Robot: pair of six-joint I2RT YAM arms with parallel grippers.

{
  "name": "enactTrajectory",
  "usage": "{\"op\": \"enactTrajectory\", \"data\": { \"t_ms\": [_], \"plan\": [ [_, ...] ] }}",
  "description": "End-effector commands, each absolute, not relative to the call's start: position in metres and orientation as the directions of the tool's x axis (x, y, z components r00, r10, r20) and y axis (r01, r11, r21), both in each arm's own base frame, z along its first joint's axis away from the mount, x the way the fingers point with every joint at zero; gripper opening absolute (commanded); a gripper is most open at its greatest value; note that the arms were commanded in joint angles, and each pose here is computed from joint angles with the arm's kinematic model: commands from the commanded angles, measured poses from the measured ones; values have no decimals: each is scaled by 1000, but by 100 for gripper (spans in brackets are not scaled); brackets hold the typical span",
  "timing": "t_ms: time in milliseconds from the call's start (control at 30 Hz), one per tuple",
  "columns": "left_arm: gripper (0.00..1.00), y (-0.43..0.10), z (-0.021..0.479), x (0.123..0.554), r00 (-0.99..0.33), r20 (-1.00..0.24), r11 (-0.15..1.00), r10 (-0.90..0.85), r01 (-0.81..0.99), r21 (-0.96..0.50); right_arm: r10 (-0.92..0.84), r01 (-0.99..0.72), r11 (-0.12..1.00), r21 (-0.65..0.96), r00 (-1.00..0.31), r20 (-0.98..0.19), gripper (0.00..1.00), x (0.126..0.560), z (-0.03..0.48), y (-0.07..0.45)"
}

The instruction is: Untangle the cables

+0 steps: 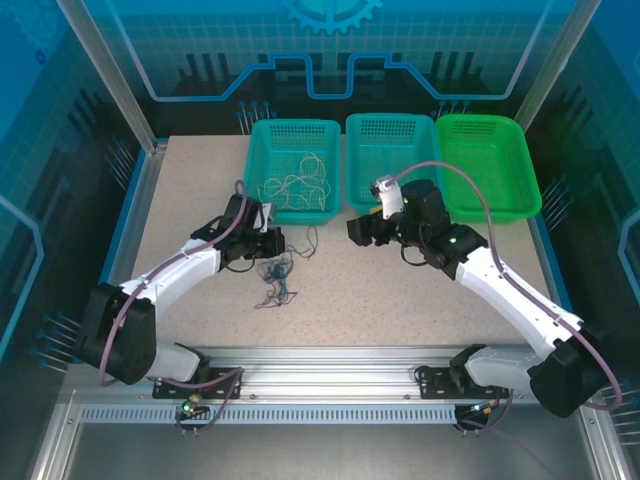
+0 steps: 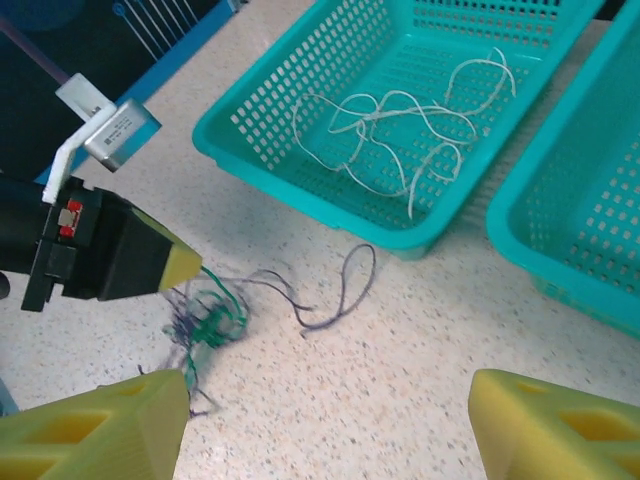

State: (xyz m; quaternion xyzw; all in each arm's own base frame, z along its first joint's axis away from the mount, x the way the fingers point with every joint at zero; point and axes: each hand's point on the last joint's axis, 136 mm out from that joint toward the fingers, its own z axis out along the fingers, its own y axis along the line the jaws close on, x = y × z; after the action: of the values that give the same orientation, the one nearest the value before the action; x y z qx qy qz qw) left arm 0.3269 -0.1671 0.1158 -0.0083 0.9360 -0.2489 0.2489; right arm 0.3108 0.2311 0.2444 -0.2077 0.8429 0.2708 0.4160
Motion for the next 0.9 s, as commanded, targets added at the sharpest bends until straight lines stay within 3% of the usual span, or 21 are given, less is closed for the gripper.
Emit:
{"op": "enactTrajectory", "data": {
  "t_ms": [0,167,267,367,500,600,667,867],
  "plan": [
    [0,-195,166,329,-843,-516,768,-151,229,-599,-139,-695,637,334,-529,-837,76,307,237,272],
    [0,-205,209,316,-826,-534,689,-180,282,-668,-182,-811,539,227,-375,-909,89,303,212,327],
    [0,-208,222,305,-823,-542,662,-171,311,-681,-173,-844,515,152,-276,-946,90,309,199,344],
    [0,-217,238,294,-821,-550,611,-153,359,-706,-147,-844,505,179,-289,-946,88,324,190,361],
    [0,-230,270,283,-796,-586,515,-151,443,-734,-112,-804,544,239,-352,-929,73,345,170,378],
    [0,-227,300,278,-745,-644,496,-173,499,-710,-115,-730,626,274,-435,-893,51,360,137,373],
    [0,-213,320,278,-681,-701,547,-211,513,-662,-112,-677,677,289,-483,-868,37,364,118,363],
    [0,-141,365,280,-463,-807,719,-366,410,-561,-103,-575,761,300,-564,-819,34,352,87,320]
  ]
}}
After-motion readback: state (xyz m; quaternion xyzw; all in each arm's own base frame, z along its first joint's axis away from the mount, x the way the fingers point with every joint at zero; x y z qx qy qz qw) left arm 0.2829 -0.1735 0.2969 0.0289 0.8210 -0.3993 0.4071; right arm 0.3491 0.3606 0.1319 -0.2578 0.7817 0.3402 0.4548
